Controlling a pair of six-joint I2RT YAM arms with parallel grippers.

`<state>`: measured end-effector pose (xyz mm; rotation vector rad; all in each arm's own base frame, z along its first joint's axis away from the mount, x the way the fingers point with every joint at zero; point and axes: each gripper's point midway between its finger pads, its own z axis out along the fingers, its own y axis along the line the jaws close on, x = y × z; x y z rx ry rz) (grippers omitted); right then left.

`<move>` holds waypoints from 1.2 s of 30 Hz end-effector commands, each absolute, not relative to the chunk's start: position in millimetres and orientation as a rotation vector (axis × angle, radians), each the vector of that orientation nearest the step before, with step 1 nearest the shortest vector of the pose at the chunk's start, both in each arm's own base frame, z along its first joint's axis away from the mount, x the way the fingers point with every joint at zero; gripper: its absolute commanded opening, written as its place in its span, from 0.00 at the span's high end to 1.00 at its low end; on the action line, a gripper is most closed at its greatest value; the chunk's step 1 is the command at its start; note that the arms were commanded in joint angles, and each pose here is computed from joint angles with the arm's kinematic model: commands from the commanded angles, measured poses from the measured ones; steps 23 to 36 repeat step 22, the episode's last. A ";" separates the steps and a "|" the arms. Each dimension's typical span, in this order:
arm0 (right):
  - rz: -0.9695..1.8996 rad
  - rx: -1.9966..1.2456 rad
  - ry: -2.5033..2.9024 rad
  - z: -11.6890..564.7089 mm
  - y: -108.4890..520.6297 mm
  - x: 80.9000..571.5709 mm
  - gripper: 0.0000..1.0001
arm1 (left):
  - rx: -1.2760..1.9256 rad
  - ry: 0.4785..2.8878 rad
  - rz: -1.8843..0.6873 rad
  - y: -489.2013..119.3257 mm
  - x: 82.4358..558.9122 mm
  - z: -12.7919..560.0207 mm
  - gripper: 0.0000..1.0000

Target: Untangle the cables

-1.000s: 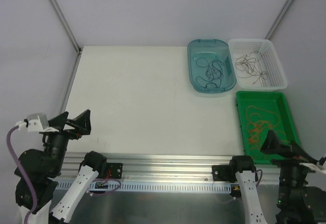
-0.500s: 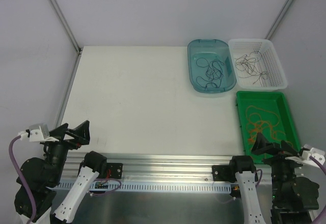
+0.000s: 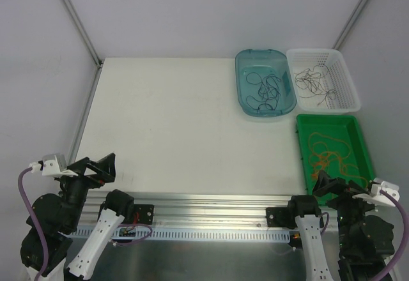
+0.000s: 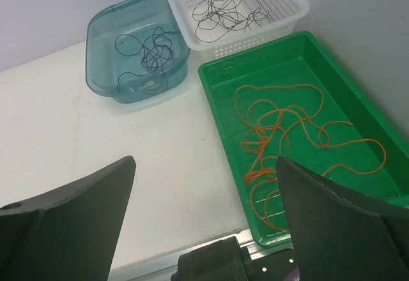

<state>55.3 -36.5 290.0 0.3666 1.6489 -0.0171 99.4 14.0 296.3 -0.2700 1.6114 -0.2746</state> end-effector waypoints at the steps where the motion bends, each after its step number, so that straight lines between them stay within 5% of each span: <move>1: 0.015 0.367 1.460 292.8 -41.0 20.2 0.03 | -0.319 1.443 -0.338 28.0 71.0 305.8 0.01; 36: 0.005 0.368 1.467 290.9 -42.0 19.4 0.03 | -0.336 1.445 -0.328 30.3 72.7 304.0 0.01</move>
